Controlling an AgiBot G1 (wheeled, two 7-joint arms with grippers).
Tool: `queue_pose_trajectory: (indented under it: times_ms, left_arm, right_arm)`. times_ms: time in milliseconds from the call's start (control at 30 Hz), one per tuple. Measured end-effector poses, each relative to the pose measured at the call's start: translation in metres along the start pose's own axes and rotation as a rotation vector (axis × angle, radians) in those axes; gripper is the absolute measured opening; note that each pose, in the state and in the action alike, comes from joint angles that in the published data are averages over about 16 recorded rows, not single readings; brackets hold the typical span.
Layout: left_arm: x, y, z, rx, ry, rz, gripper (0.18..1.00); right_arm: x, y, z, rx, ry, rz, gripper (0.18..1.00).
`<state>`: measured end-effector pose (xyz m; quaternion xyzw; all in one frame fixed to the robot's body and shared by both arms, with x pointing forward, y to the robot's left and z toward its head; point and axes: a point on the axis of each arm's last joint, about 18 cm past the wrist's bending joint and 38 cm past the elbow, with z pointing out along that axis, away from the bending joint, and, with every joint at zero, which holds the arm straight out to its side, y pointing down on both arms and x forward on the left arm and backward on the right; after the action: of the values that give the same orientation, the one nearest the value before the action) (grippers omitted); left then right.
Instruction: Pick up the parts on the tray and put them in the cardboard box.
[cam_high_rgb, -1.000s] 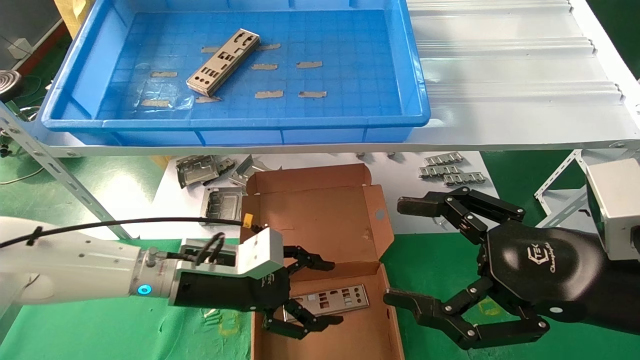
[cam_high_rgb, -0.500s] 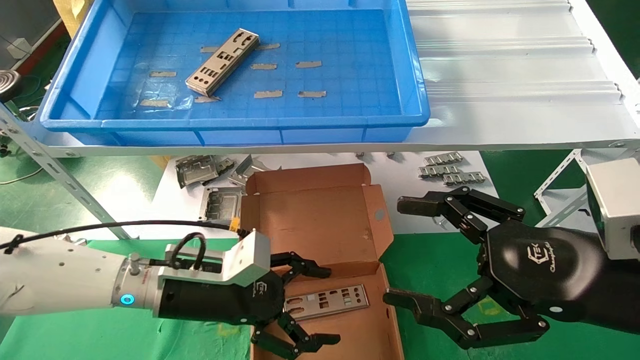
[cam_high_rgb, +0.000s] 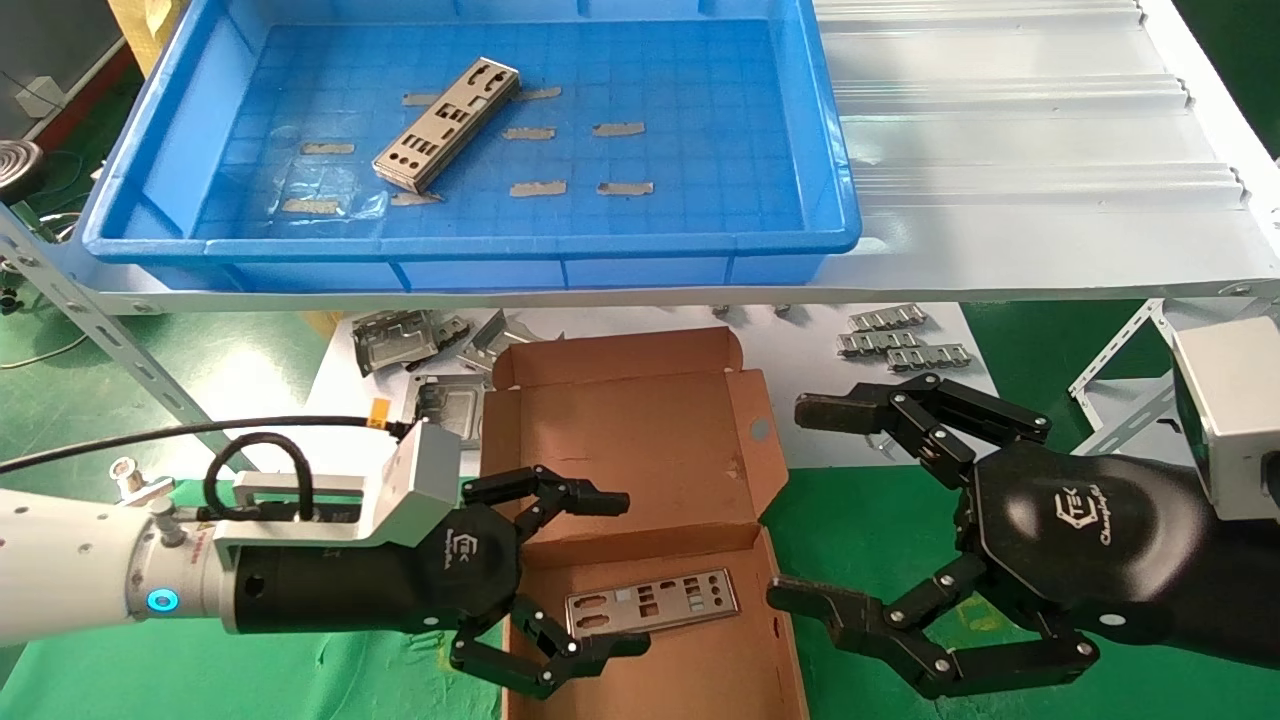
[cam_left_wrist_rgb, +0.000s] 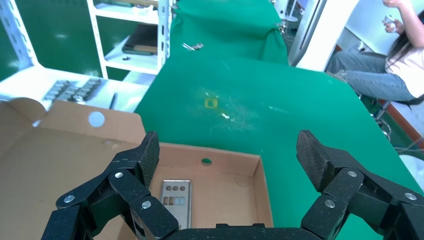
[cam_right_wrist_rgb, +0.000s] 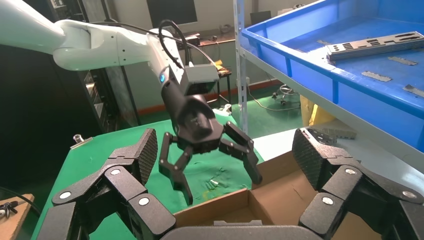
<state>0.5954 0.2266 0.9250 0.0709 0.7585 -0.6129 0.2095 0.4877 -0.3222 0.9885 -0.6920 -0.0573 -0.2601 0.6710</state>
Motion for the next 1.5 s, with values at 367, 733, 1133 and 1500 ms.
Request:
queue_pose_trajectory:
  times_ms: [367, 733, 1133, 1500]
  left_arm:
    - [0.012, -0.02, -0.031, 0.062, -0.028, 0.007, 1.001]
    - [0.028, -0.042, -0.06, 0.107, -0.045, 0.024, 1.001]
    - [0.05, -0.067, -0.09, 0.136, -0.05, 0.052, 1.001]
    - [0.069, -0.086, -0.108, 0.144, -0.043, 0.078, 1.001]
  right_arm:
    - [0.0, 0.0, 0.0, 0.0, 0.0, 0.0, 1.0]
    - [0.0, 0.0, 0.0, 0.0, 0.0, 0.0, 1.0]
    - [0.0, 0.0, 0.0, 0.0, 0.0, 0.0, 1.0]
    - [0.0, 0.0, 0.0, 0.0, 0.0, 0.0, 1.0]
